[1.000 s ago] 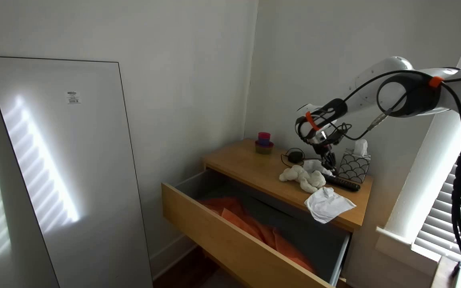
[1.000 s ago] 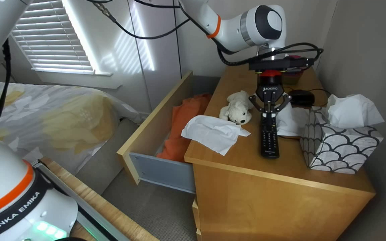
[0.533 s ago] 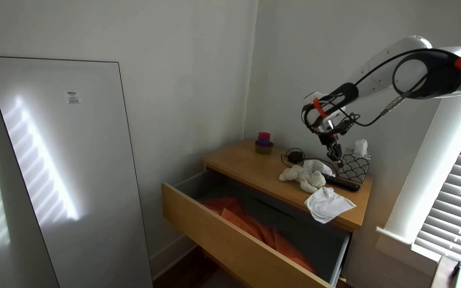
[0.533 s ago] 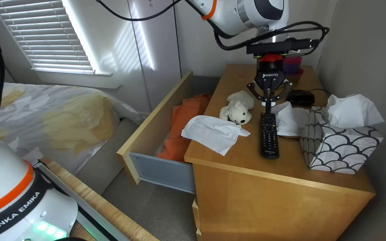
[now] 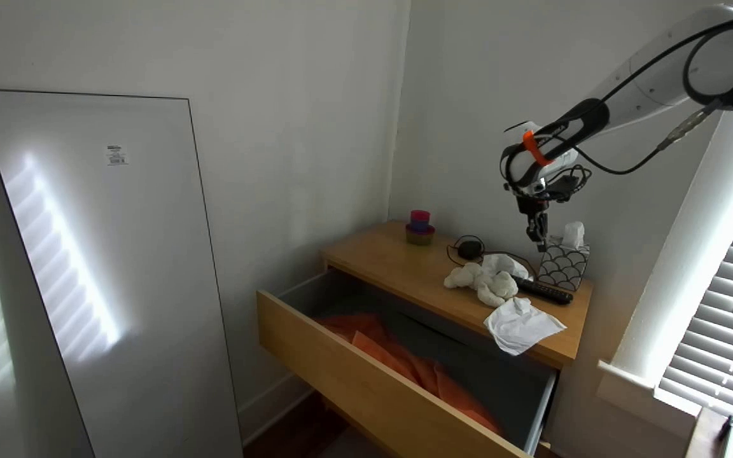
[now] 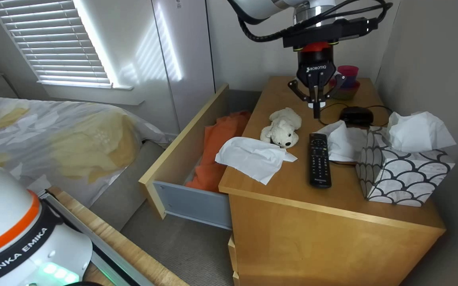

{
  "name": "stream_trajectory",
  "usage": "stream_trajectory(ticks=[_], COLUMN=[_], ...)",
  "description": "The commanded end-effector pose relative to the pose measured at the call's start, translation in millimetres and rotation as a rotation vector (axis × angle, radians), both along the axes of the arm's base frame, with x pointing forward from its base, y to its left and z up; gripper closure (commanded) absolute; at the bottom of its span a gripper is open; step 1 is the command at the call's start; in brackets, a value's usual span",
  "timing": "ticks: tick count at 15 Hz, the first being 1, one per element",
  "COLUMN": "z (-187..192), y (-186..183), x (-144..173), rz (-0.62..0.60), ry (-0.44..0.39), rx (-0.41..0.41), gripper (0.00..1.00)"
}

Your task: Press a button on the black remote

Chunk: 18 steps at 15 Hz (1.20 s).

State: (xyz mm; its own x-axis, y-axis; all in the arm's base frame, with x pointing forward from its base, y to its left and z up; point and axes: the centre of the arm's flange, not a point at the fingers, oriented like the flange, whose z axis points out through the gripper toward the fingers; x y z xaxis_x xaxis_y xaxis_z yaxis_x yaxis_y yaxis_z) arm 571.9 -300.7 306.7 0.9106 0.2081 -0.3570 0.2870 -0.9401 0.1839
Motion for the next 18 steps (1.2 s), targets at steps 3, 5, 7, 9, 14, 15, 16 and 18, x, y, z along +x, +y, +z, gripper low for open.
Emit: stream_trajectory(ticks=[3, 5, 7, 9, 14, 15, 16, 18], z=[37.1, 47.3, 56.0, 63.2, 82.0, 85.1, 88.3, 92.7], y=[18.5, 21.0, 24.3, 27.0, 22.7, 20.7, 17.4, 9.5], x=[-51.2, -59.2, -67.6, -75.0, -94.3, -98.9, -103.0, -111.4], rz=[0.125, 0.142, 0.139, 0.145, 0.18, 0.192, 0.201, 0.229], ry=[-0.237, -0.294, -0.335, -0.36, -0.437, -0.449, -0.463, -0.482], rx=[0.068, 0.098, 0.142, 0.192, 0.268, 0.279, 0.287, 0.297], gripper=[1.0, 1.0, 1.0, 1.0, 0.53, 0.45, 0.38, 0.23])
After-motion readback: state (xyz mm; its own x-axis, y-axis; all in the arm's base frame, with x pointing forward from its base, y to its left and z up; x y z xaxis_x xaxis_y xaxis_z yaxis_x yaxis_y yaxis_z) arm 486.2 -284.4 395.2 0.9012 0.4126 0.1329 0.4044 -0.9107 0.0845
